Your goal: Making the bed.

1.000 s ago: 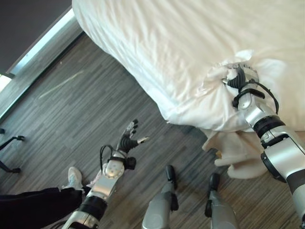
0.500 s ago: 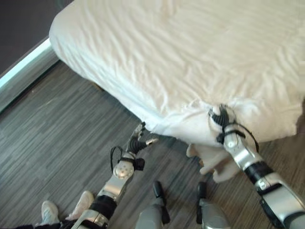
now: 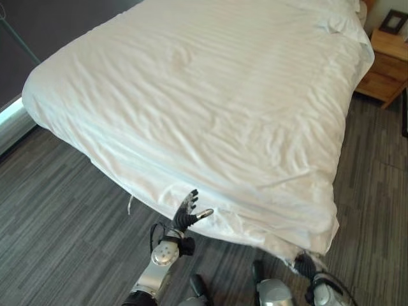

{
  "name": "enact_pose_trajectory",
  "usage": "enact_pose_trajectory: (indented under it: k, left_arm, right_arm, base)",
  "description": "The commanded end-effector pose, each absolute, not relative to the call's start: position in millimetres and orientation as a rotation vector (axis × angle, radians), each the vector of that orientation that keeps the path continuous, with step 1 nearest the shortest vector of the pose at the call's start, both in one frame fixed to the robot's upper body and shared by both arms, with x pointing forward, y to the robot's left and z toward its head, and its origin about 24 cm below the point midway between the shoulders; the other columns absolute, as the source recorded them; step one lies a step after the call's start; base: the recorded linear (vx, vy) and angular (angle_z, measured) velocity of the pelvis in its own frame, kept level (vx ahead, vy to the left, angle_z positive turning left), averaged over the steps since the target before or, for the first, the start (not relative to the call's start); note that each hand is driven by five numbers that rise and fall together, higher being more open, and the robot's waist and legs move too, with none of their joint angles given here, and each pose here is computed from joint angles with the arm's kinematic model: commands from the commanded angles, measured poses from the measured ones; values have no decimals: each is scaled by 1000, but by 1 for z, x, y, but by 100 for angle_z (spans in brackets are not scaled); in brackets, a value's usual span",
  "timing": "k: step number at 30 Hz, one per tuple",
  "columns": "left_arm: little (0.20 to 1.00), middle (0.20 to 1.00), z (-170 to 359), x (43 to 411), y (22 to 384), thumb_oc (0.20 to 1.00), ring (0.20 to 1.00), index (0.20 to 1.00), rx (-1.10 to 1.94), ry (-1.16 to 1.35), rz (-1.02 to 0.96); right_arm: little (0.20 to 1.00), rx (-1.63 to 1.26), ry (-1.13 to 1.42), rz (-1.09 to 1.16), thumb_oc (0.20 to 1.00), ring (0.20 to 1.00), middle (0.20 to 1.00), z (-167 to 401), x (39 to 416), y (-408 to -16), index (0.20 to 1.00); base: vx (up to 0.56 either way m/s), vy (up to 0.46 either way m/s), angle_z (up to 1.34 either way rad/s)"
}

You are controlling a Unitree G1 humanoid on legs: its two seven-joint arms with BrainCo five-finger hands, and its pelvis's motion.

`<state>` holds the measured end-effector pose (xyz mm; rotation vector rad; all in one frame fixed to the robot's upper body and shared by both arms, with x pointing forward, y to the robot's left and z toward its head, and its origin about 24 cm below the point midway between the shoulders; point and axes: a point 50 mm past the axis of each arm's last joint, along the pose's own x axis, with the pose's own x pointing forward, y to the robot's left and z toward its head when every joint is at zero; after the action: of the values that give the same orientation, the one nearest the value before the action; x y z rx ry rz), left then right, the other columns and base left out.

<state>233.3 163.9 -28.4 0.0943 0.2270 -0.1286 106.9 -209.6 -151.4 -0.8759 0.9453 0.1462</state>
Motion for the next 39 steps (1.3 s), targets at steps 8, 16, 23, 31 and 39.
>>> enact_pose_trajectory:
  k: [8,16,23,31,39]
  left_arm:
    - [1000,1000,-6,245,173,1000,1000,1000,62,139,-179]
    - [1000,1000,2,244,188,1000,1000,1000,36,106,-120]
    - [1000,1000,-22,214,255,1000,1000,1000,-52,229,122]
    - [1000,1000,-60,208,271,1000,1000,1000,-86,392,228]
    - [1000,1000,-75,206,266,1000,1000,1000,-65,459,237]
  right_arm:
    - [1000,-708,1591,-87,1000,1000,1000,-163,-22,-264,1000]
    - [1000,-546,1136,-548,1000,1000,1000,-125,62,-329,1000]
    - [200,195,1,-559,200,200,200,15,221,-301,200]
    - [200,876,-485,-153,200,200,200,99,288,-206,200]
    - [200,1136,-511,-57,200,200,200,112,309,-161,200]
  base:
    - [5,7,-1]
    - [2,-15,0]
    - [13,1,-3]
    - [68,-5,5]
    - [41,-41,7]
